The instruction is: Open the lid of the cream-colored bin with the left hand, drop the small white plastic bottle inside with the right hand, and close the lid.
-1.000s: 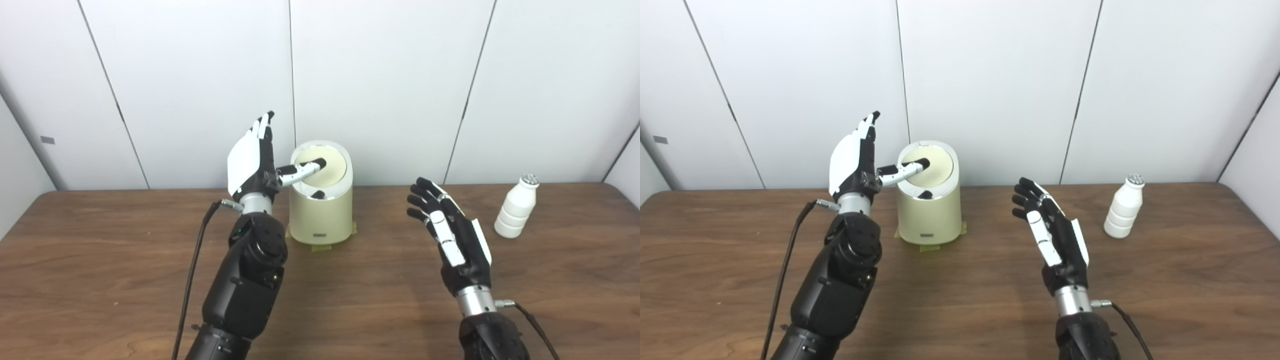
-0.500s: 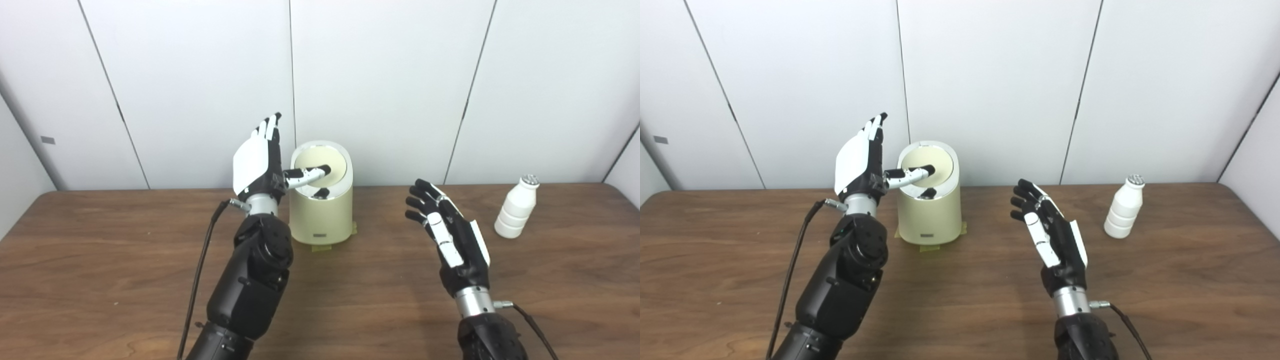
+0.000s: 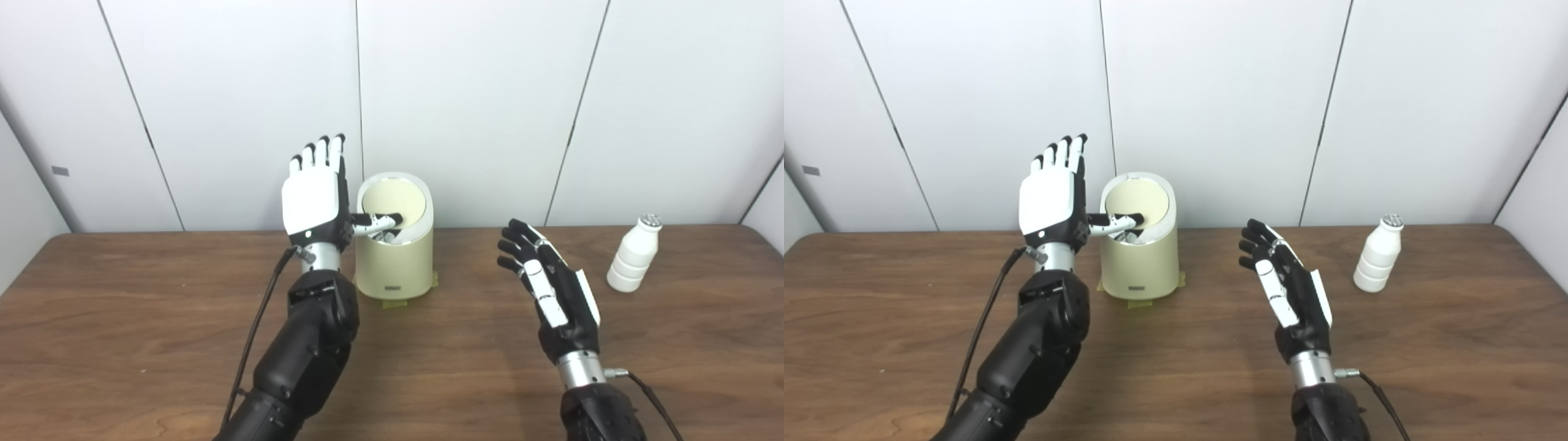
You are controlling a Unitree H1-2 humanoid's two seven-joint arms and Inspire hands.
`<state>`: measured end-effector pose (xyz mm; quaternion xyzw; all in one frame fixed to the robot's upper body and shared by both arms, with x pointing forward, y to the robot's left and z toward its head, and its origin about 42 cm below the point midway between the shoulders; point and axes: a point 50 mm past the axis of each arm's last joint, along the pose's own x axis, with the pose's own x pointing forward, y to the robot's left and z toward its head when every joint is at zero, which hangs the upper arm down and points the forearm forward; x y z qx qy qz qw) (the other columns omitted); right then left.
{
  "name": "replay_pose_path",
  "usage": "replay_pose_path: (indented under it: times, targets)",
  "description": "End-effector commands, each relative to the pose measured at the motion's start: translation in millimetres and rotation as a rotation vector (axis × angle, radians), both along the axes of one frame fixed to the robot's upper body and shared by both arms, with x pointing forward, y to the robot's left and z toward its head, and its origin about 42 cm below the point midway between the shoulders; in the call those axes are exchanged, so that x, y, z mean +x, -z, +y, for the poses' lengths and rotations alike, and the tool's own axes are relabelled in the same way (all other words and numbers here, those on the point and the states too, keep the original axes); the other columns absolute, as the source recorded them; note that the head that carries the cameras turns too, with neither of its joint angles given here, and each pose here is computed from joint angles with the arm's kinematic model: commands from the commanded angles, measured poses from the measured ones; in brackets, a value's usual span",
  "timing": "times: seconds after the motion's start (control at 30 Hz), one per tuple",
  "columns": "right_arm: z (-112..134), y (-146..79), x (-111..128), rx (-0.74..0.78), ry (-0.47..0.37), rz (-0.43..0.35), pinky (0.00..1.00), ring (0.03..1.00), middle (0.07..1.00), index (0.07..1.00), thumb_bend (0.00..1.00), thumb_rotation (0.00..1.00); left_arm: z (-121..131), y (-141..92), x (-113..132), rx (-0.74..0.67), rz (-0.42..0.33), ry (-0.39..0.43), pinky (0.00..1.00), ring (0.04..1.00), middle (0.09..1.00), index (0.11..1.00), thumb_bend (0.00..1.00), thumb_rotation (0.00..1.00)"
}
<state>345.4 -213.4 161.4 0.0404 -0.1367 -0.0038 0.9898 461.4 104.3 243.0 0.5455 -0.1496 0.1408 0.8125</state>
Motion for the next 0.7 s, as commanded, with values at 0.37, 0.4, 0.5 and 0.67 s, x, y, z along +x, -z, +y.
replay_pose_path:
  times: [0.37,0.4,0.5,0.67]
  targets:
    - [5.7,-22.7,8.5,-0.005,-0.014,-0.101,0.76,0.815,0.828,0.820,0.19,0.68,-3.7,-30.5,3.5,0.195,-0.166,-0.026,1.00,1.000,1.000,1.000,1.00,0.17]
    - [6.0,-22.7,8.5,-0.006,-0.014,-0.100,0.76,0.816,0.827,0.819,0.19,0.69,-3.5,-32.0,2.8,0.203,-0.174,-0.022,1.00,1.000,1.000,1.000,1.00,0.16]
    - [6.3,-22.2,9.5,-0.004,-0.017,-0.101,0.76,0.817,0.825,0.817,0.19,0.70,-3.4,-36.3,0.7,0.220,-0.185,-0.018,1.00,1.000,1.000,1.000,1.00,0.17]
    - [6.5,-22.7,9.5,-0.006,-0.021,-0.101,0.77,0.819,0.826,0.818,0.18,0.71,-1.1,-38.1,-1.5,0.237,-0.168,-0.011,1.00,1.000,1.000,1.000,1.00,0.19]
